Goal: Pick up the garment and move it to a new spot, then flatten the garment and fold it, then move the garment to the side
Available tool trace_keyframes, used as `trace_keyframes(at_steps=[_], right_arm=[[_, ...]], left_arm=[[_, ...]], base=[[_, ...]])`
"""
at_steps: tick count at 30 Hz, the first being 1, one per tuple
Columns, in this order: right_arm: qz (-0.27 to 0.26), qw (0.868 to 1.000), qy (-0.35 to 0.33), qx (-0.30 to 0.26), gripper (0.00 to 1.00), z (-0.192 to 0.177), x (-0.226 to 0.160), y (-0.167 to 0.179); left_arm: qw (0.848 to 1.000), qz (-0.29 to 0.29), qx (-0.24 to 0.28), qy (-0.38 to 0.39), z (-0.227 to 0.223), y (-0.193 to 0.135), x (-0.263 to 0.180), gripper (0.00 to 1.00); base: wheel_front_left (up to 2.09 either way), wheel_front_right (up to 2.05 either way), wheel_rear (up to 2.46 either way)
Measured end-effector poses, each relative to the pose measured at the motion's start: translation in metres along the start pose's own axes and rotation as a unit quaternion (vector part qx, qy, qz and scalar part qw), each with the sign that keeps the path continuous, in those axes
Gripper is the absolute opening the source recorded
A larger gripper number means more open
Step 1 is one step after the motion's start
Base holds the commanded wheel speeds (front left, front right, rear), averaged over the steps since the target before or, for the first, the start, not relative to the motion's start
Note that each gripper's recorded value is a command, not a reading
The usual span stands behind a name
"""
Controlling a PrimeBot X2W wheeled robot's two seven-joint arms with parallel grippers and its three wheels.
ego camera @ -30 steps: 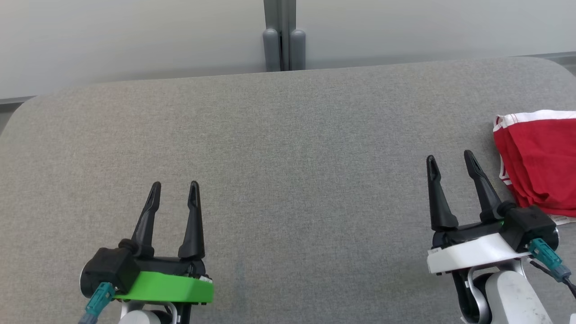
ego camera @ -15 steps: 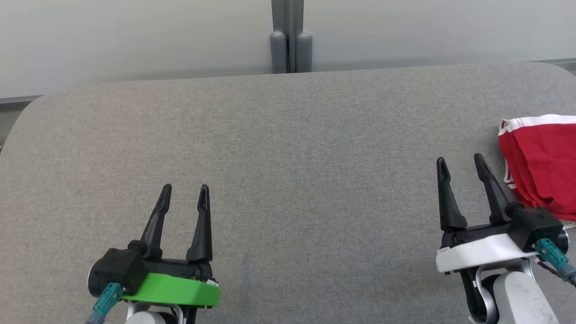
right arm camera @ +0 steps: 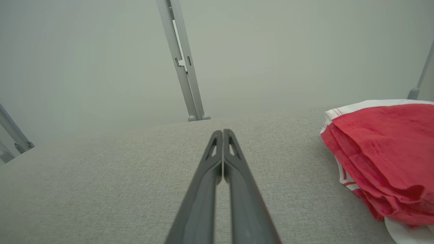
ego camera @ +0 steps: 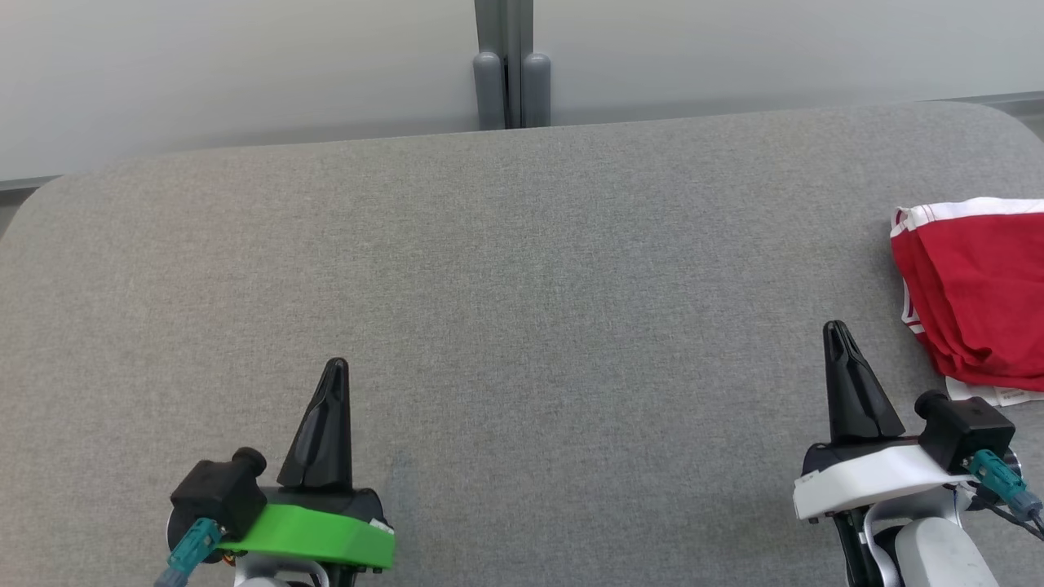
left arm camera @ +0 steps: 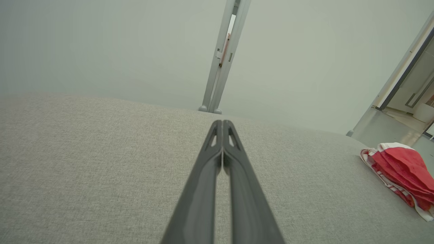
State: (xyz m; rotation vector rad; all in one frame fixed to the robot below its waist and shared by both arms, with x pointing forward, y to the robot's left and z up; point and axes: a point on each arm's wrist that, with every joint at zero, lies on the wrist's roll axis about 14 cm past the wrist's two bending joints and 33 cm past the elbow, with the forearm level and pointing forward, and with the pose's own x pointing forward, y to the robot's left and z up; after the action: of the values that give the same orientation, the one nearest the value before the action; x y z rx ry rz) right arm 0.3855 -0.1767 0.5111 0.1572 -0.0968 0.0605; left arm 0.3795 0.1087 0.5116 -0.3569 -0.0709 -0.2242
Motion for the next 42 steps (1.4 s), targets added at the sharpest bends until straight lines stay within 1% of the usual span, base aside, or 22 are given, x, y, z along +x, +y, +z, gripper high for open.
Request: trace_keyframes(at_steps=[7, 17, 28, 42], right_arm=[[-0.017, 0.997, 0.008, 0.068, 0.0, -0.003, -0.001, -0.005], [-0.036, 0.987, 0.017, 0.155, 0.0, -0.007, -0.002, -0.012], [-0.051, 0.97, 0.022, 0.238, 0.0, -0.01, -0.003, -0.017], [-0.064, 0.942, 0.027, 0.329, 0.0, -0.012, -0.002, -0.021]], left_arm=[[0.998, 0.026, -0.058, 0.008, -0.002, 0.012, -0.002, 0.0], [0.99, 0.056, -0.131, 0.018, -0.006, 0.027, -0.005, 0.0], [0.976, 0.077, -0.202, 0.019, -0.006, 0.039, -0.006, 0.0], [0.954, 0.098, -0.282, 0.014, -0.004, 0.052, -0.008, 0.0]], base=[[0.0, 0.0, 0.0], [0.0, 0.0, 0.0], [0.0, 0.0, 0.0], [0.0, 0.0, 0.0]])
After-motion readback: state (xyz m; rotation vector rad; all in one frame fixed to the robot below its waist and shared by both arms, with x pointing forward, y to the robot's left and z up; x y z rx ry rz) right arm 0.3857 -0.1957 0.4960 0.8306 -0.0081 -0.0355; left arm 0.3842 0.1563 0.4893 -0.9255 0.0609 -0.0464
